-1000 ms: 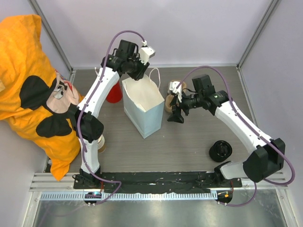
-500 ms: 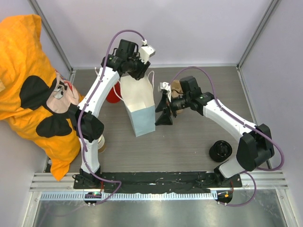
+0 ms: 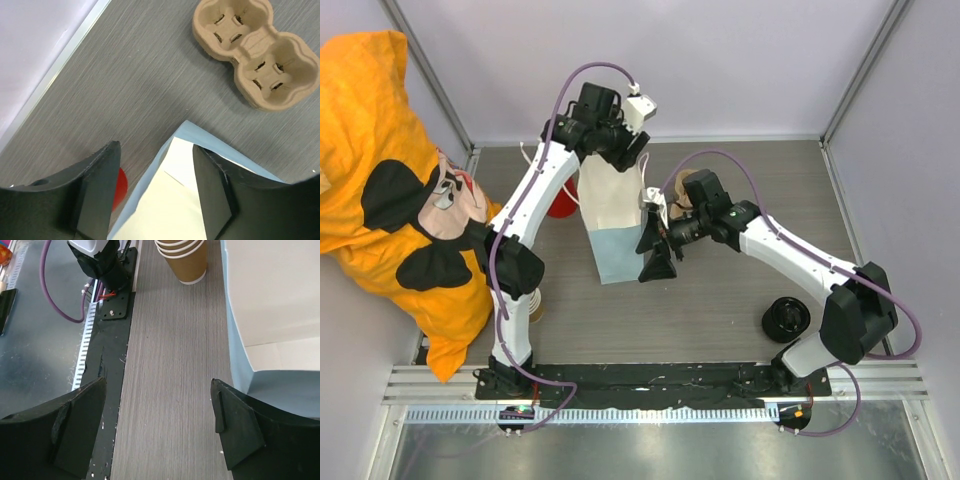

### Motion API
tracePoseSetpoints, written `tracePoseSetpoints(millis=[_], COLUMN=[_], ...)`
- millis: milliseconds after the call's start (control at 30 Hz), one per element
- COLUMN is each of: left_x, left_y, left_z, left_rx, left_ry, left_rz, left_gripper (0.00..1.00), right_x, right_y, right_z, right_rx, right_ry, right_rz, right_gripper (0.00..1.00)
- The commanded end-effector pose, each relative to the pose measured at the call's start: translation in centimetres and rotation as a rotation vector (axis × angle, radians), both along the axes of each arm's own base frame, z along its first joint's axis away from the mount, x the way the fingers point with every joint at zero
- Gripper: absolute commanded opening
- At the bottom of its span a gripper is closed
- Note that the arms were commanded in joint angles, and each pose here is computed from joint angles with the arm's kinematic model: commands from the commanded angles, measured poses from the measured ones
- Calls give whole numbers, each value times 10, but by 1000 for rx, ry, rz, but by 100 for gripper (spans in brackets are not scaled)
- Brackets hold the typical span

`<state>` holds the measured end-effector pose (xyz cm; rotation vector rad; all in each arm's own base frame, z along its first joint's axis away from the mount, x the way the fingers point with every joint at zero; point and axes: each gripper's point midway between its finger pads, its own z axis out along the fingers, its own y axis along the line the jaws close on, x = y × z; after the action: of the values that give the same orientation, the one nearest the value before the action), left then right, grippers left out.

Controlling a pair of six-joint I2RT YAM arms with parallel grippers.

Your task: Pack the takeout coffee

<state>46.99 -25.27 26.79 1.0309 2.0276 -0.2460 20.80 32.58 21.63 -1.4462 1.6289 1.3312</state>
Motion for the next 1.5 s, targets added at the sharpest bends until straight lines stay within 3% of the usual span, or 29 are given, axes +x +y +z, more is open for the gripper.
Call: tracePoseSetpoints(millis=[0, 67, 133, 333, 533, 800, 1067, 1267, 1467], left_x=[2, 0, -2, 7, 3, -19, -57, -98, -117], left_y=[-12, -14, -16, -4, 16, 54, 132, 165, 185], left_z=[24, 25, 28, 50, 79, 126, 145, 124, 109], left_rx=[-45, -51, -63, -72, -113, -197, -231, -169, -157], left_ry=[-64, -61, -63, -140, -181, -219, -185, -181, -130], left_rz=[-28, -36, -47, 34, 121, 237, 424, 436, 469], left_gripper=[67, 73, 86, 100, 100, 100, 100, 100, 100], right_x=[4, 6, 5, 23, 41, 120, 217, 259, 268], right_y=[18, 20, 20, -7, -77, -138, -144, -142, -146], right_z=[27, 32, 37, 57, 64, 51, 6, -30, -57], right_rx=[59, 65, 68, 10, -157, -363, -512, -584, -641], right_ry=[-54, -51, -55, -149, -288, -454, -405, -381, -372], right_rz=[19, 17, 16, -64, -155, -357, -385, -372, -332], right_gripper=[91, 91, 91, 92, 92, 83, 61, 61, 61])
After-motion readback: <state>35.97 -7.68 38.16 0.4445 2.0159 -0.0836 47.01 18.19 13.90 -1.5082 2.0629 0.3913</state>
